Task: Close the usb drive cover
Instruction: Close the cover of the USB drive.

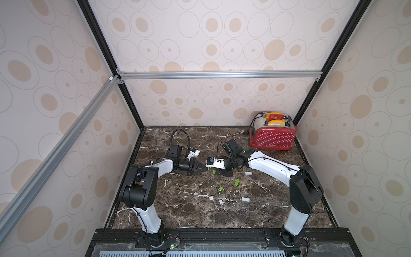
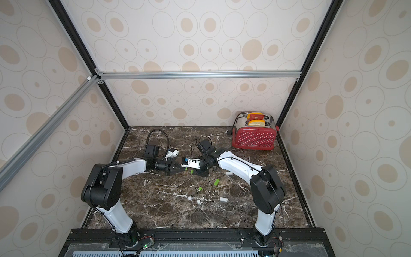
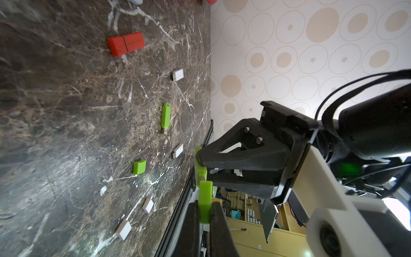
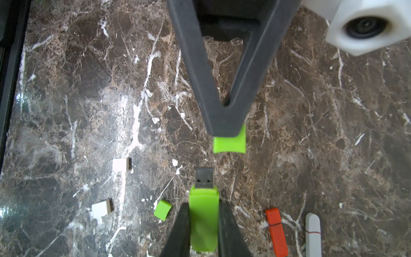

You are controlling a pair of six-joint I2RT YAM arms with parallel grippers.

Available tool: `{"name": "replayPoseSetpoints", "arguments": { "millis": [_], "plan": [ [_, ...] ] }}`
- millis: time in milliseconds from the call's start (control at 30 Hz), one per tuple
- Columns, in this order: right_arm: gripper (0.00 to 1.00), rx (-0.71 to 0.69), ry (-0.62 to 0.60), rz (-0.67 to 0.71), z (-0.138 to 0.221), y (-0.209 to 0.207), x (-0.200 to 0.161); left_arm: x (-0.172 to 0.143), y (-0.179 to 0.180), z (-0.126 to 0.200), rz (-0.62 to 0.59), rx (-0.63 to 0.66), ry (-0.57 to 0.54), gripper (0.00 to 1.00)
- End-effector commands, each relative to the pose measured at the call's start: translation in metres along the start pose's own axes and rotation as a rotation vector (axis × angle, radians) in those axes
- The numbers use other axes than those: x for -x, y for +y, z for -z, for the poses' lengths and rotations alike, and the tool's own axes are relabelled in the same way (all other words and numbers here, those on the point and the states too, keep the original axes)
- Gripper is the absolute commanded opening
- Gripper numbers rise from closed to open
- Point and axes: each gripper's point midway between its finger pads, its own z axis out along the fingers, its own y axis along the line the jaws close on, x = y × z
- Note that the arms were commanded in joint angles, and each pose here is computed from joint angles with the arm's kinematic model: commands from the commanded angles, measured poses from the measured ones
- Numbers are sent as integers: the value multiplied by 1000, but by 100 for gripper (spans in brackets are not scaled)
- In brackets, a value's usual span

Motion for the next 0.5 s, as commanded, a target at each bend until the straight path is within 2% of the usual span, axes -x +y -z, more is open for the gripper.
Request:
{"name": "replayPoseSetpoints", "arguments": {
  "millis": [0, 467],
  "plan": [
    [3, 2, -12, -11, 0, -1, 8, -10, -10, -5, -61, -7, 33, 0],
    [3, -4, -5, -25, -2, -4, 8, -14, -10, -8, -71, 2, 45, 0]
  ]
}}
